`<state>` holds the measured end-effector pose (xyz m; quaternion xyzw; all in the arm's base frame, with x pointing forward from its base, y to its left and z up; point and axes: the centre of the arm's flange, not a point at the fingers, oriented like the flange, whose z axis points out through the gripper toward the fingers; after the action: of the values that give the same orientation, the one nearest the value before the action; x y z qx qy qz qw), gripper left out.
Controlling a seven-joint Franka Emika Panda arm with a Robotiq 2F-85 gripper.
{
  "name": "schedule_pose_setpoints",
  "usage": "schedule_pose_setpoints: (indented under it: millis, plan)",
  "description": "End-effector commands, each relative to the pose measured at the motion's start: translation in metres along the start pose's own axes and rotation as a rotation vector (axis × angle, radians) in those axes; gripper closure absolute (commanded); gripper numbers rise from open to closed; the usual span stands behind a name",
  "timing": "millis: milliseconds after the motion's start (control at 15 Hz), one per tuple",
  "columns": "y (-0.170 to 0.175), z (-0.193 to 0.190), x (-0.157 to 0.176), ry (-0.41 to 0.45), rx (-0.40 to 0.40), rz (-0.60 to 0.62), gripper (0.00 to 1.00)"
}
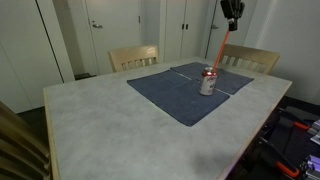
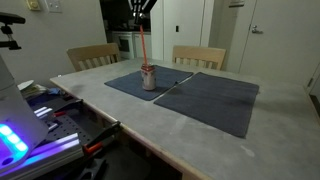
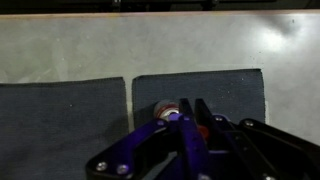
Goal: Take the straw from the can and put it on the table
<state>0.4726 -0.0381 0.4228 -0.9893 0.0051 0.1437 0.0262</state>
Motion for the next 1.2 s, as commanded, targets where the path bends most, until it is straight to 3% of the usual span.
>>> schedule_pose_setpoints:
  millis: [0, 667, 1133]
  plan:
    - [-0.005, -0.008, -0.015, 0.002, -0.012, -0.021, 0.98]
    - [-0.012, -0.029, -0.027, 0.059, -0.027, -0.036, 0.98]
    - [-0.049, -0.035, -0.018, 0.199, -0.013, -0.102, 0.98]
